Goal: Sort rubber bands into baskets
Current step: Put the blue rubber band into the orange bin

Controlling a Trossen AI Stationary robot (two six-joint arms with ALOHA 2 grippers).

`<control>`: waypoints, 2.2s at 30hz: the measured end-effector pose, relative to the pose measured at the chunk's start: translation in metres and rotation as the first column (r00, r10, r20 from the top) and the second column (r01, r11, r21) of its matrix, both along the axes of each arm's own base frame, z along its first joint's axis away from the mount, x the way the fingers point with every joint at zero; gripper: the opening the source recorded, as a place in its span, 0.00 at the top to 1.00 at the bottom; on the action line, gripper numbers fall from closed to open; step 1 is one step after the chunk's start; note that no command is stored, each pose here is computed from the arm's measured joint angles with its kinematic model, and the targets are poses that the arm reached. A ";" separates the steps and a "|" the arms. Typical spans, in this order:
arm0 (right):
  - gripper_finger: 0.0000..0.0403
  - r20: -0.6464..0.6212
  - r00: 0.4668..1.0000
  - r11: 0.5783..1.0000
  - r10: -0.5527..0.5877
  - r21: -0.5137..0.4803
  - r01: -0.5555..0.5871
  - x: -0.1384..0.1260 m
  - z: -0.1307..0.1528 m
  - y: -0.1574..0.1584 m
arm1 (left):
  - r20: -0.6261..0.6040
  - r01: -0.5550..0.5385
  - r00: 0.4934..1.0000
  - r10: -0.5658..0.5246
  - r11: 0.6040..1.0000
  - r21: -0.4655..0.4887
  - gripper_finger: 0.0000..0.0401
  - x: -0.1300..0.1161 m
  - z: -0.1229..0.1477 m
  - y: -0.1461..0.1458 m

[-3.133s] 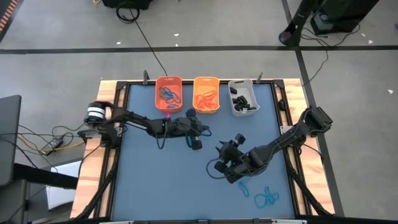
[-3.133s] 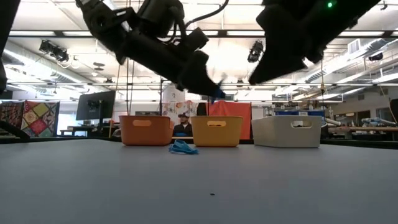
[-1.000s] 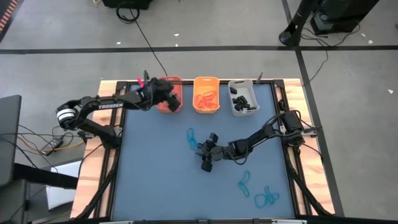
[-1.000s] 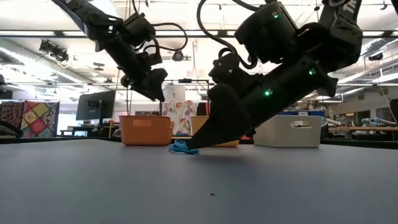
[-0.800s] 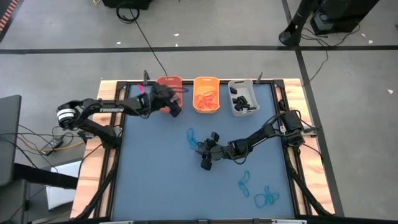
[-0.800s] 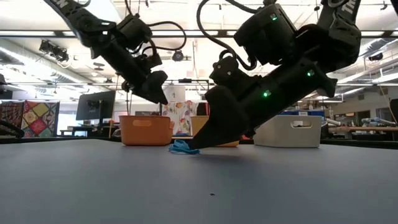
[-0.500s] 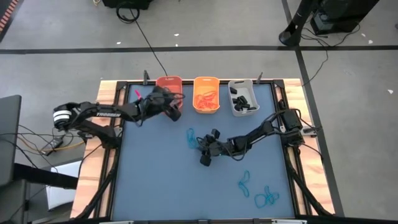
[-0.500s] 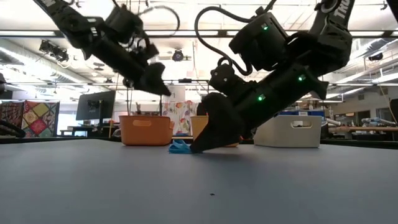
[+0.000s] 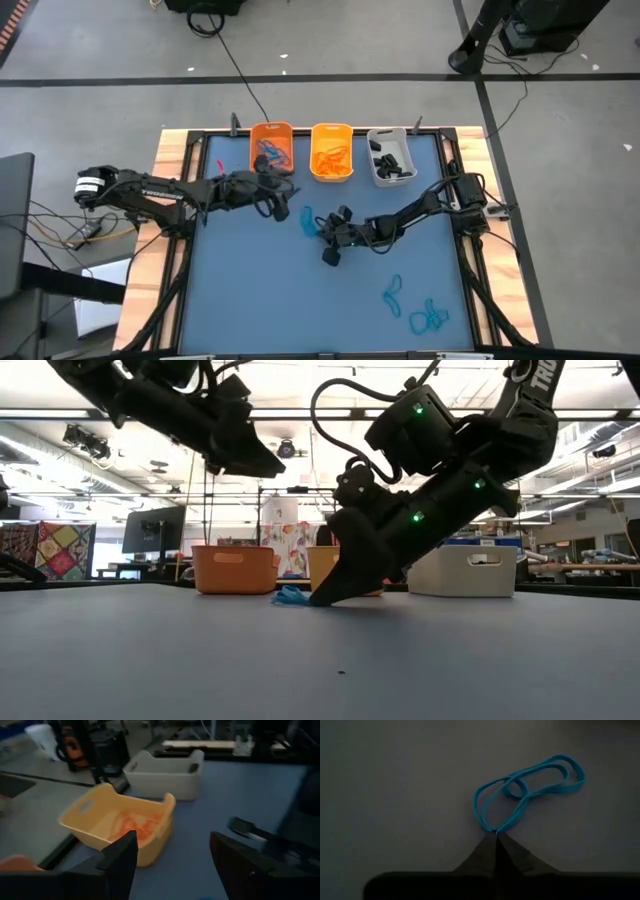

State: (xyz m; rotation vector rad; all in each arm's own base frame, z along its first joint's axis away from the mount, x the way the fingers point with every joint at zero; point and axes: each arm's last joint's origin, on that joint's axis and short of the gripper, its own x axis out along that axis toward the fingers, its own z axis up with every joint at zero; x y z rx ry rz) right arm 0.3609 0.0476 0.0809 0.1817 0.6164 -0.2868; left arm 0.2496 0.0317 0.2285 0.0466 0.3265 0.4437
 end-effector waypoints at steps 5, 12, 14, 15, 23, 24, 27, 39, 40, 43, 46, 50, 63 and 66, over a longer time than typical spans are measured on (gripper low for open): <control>0.96 0.002 1.000 1.000 0.021 0.001 -0.021 0.000 0.005 -0.001 | -0.064 0.074 0.995 -0.075 0.997 -0.013 0.38 0.000 -0.006 -0.019; 0.98 0.103 0.993 0.998 0.058 -0.016 -0.057 -0.001 0.043 0.003 | -0.131 0.201 0.972 -0.193 0.978 0.050 0.38 -0.005 -0.031 -0.043; 0.98 0.127 0.990 0.998 0.065 -0.023 -0.062 -0.003 0.054 0.006 | -0.131 0.218 0.969 -0.208 0.973 0.069 0.38 -0.007 -0.039 -0.045; 0.98 0.136 0.988 0.998 0.066 -0.031 -0.062 -0.004 0.059 0.007 | -0.126 0.225 0.969 -0.214 0.971 0.078 0.38 -0.007 -0.041 -0.046; 0.98 0.221 0.975 0.994 0.010 -0.106 0.014 -0.014 0.095 0.013 | -0.132 0.449 0.891 -0.435 0.888 0.100 0.38 -0.005 -0.051 -0.055; 0.98 0.226 0.974 0.992 0.002 -0.122 0.026 -0.015 0.099 0.012 | -0.139 0.462 0.884 -0.447 0.881 0.105 0.38 -0.004 -0.052 -0.056; 0.98 0.243 0.970 0.991 -0.003 -0.131 0.035 -0.017 0.107 0.011 | -0.125 0.458 0.887 -0.445 0.881 0.115 0.38 0.000 -0.054 -0.056; 0.98 0.246 0.969 0.991 0.005 -0.131 0.028 -0.019 0.110 0.013 | -0.048 0.364 0.931 -0.362 0.915 0.171 0.38 0.011 -0.059 -0.054; 0.98 0.244 0.970 0.991 0.005 -0.132 0.028 -0.019 0.110 0.013 | -0.047 0.353 0.935 -0.350 0.919 0.179 0.38 0.012 -0.059 -0.054; 0.98 0.228 0.974 0.990 0.006 -0.137 0.025 -0.019 0.109 0.013 | -0.040 0.298 0.954 -0.296 0.934 0.199 0.38 0.012 -0.059 -0.052; 0.98 0.226 0.974 0.990 0.007 -0.137 0.025 -0.020 0.109 0.013 | -0.023 0.278 0.960 -0.280 0.938 0.207 0.38 0.012 -0.057 -0.052; 0.98 0.226 0.974 0.990 0.006 -0.137 0.025 -0.020 0.109 0.013 | -0.008 0.275 0.960 -0.280 0.939 0.209 0.38 0.013 -0.055 -0.052; 0.98 0.233 0.973 0.993 -0.002 -0.111 0.029 -0.019 0.109 0.013 | -0.070 0.357 0.933 -0.353 0.883 0.306 0.59 0.012 -0.056 -0.064; 0.98 0.233 0.973 0.993 -0.002 -0.111 0.028 -0.019 0.109 0.013 | -0.062 0.353 0.934 -0.352 0.883 0.308 0.69 0.012 -0.055 -0.064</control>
